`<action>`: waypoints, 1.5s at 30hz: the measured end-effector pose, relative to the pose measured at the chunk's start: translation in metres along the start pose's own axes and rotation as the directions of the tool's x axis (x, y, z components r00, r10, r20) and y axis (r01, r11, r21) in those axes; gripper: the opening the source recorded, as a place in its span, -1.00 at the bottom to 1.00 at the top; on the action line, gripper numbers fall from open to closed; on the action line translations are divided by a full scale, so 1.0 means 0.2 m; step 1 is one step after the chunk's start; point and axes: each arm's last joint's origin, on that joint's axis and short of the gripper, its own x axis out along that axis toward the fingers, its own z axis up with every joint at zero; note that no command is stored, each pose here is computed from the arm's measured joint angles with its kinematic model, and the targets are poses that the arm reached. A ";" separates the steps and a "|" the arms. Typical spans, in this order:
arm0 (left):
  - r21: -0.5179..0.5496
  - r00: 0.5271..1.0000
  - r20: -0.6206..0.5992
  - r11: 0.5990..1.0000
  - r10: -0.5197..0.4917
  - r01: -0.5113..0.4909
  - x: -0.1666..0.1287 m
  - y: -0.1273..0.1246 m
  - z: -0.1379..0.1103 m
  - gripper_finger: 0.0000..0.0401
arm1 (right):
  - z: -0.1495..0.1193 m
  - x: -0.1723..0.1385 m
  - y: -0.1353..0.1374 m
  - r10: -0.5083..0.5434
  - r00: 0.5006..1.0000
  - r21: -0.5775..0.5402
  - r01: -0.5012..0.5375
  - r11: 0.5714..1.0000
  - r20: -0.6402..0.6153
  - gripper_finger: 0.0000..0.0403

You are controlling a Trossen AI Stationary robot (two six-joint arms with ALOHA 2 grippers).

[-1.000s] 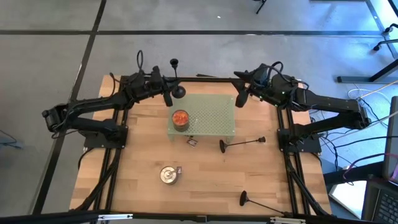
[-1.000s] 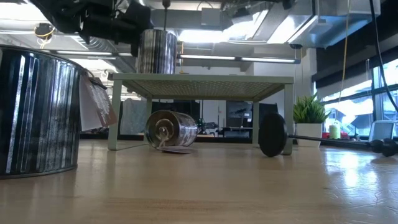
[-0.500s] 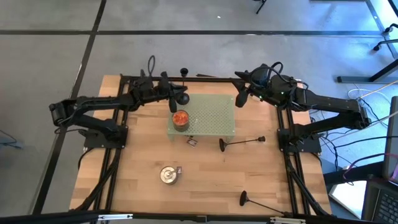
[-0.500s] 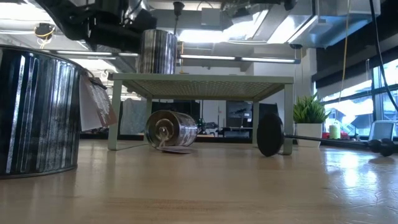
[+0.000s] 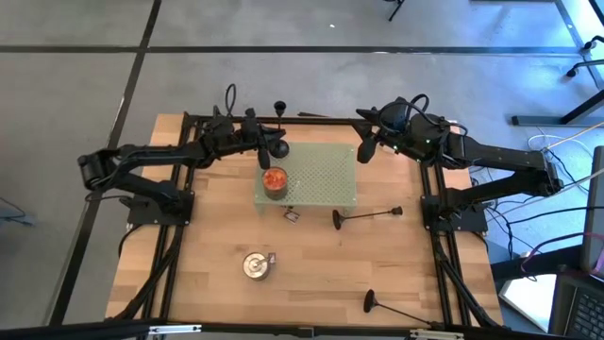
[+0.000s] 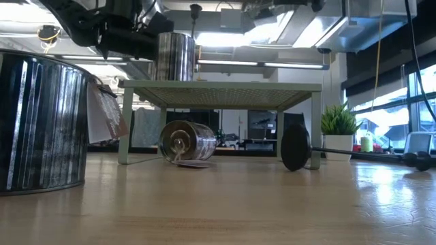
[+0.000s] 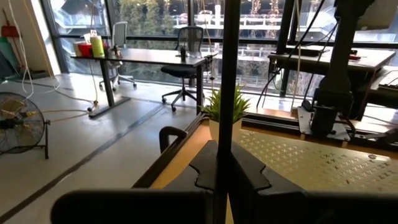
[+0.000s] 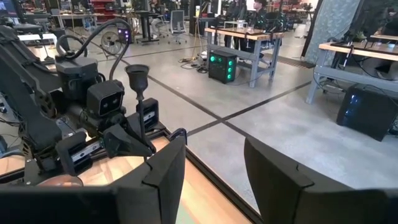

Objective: Pick & Place candle stick holders
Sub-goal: Put the top candle holder on the shelf

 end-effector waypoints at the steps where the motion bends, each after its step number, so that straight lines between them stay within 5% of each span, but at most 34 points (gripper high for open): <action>1: 0.001 1.000 0.001 1.000 0.000 0.000 0.00 0.00 0.00 -0.95 | 0.00 0.00 0.00 0.000 1.000 0.000 0.000 1.000 0.000 -0.16; 45: 0.001 0.998 -0.060 1.000 0.008 -0.008 -0.05 0.01 0.02 -0.89 | 0.00 0.00 0.00 -0.019 1.000 -0.015 0.019 1.000 0.001 -0.16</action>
